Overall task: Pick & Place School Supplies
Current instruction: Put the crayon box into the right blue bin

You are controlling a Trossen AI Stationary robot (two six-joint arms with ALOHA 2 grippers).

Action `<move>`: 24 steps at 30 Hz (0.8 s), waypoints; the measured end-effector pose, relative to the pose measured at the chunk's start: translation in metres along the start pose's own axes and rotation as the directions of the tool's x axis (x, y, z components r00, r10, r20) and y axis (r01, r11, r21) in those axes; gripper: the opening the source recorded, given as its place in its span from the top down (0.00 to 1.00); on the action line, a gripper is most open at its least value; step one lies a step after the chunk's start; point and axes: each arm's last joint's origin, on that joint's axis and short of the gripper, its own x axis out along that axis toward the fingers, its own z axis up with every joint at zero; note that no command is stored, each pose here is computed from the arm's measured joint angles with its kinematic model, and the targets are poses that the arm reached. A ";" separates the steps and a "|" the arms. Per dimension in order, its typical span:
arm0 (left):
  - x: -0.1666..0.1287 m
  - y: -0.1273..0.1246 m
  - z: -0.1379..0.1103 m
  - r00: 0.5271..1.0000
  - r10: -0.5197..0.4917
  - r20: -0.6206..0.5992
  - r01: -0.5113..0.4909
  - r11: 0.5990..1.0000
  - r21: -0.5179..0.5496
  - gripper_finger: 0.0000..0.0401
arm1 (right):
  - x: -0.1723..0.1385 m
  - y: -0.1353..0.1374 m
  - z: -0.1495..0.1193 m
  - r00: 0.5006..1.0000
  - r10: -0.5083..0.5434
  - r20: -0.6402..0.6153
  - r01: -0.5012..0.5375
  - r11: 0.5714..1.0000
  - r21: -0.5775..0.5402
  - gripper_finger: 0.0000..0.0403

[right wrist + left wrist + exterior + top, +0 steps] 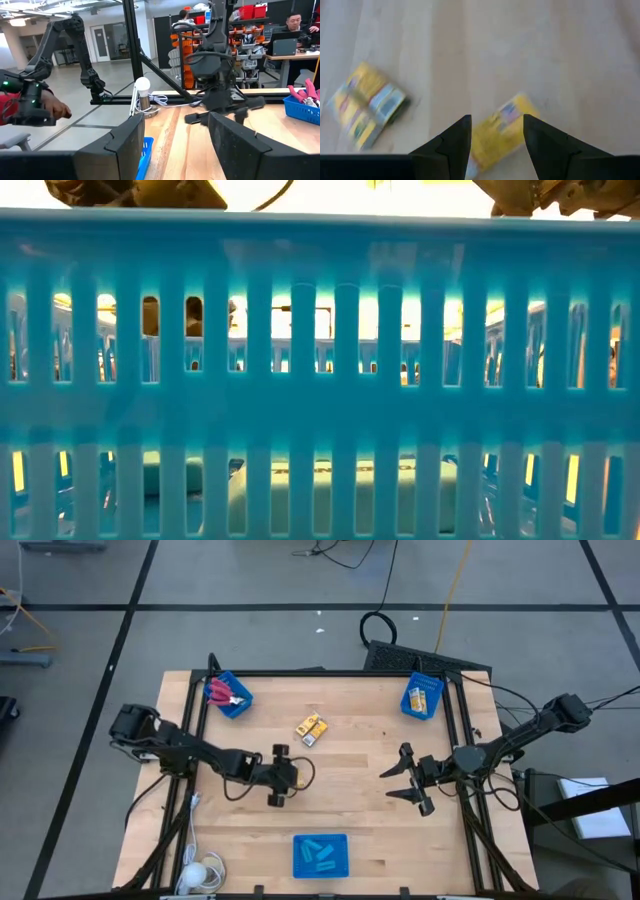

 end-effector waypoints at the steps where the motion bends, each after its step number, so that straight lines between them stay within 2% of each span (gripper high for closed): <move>1: 0.003 -0.002 0.002 1.000 -0.012 0.021 0.012 1.000 0.023 0.54 | 0.000 0.000 0.000 1.000 0.000 0.000 0.000 1.000 0.000 0.48; 4: 0.013 -0.011 0.002 0.997 -0.071 0.041 0.066 0.993 0.097 0.54 | 0.000 0.000 0.000 1.000 0.000 0.001 0.000 1.000 -0.006 0.48; 9: 0.029 -0.011 -0.001 0.996 -0.074 0.051 0.072 0.996 0.056 0.54 | 0.000 0.000 -0.001 1.000 -0.002 -0.006 0.002 1.000 -0.014 0.48; 11: 0.033 -0.007 -0.003 0.998 -0.045 0.038 0.045 0.999 0.009 0.54 | 0.000 0.000 -0.001 1.000 -0.002 -0.005 0.002 1.000 -0.016 0.48; 14: 0.036 0.006 -0.005 0.996 0.094 0.007 -0.093 0.990 -0.106 0.54 | 0.000 0.000 -0.001 1.000 -0.001 -0.006 0.001 1.000 -0.016 0.48; 18: 0.037 0.022 -0.008 0.963 0.268 -0.035 -0.265 0.910 -0.320 0.54 | 0.000 0.000 -0.001 1.000 -0.001 -0.006 0.001 1.000 -0.016 0.48; 21: 0.039 0.032 -0.010 0.955 0.294 -0.051 -0.287 0.860 -0.422 0.54 | 0.000 0.000 -0.001 1.000 -0.001 -0.007 0.001 1.000 -0.017 0.48; 24: 0.038 0.038 -0.011 0.971 0.235 -0.050 -0.232 0.859 -0.456 0.54 | 0.000 0.000 -0.001 1.000 -0.001 -0.010 0.001 1.000 -0.017 0.48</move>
